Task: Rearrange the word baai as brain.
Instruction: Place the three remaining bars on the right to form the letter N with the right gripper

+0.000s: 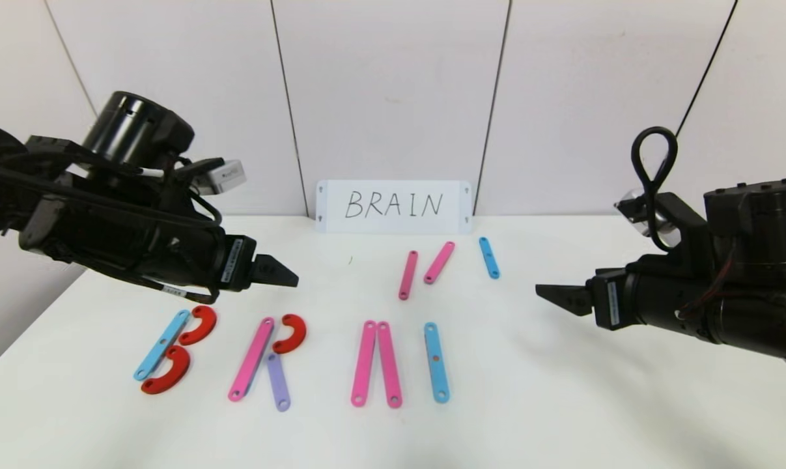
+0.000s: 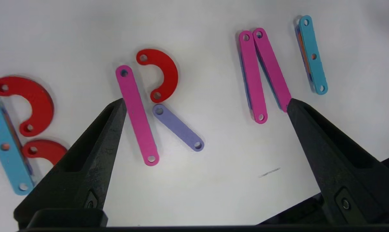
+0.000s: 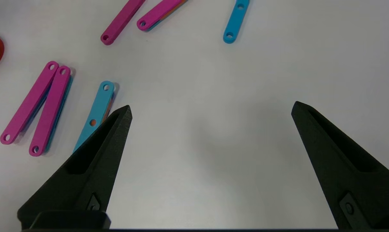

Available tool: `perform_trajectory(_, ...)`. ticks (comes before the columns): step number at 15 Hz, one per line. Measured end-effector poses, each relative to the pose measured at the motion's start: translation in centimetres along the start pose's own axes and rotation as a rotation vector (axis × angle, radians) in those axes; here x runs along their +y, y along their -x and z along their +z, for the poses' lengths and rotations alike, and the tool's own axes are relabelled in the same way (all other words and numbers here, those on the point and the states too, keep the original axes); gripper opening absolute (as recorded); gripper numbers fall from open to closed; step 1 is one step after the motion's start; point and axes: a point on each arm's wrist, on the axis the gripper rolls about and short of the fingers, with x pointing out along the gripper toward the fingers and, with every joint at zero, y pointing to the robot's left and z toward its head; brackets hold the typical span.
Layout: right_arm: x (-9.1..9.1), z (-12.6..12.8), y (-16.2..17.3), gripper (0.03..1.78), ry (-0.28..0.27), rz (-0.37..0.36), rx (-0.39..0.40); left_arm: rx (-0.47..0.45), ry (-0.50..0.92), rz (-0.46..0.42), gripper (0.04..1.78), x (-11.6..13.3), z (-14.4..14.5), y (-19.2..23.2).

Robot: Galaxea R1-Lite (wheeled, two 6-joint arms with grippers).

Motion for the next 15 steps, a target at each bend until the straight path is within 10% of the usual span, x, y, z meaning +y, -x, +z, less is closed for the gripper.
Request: perform_trajectory(15,1.7,2.9,-0.9,1.73,-0.019,-0.030,0.000,-0.184,-0.069,-0.039,1.74,5.1,1.8,6.5)
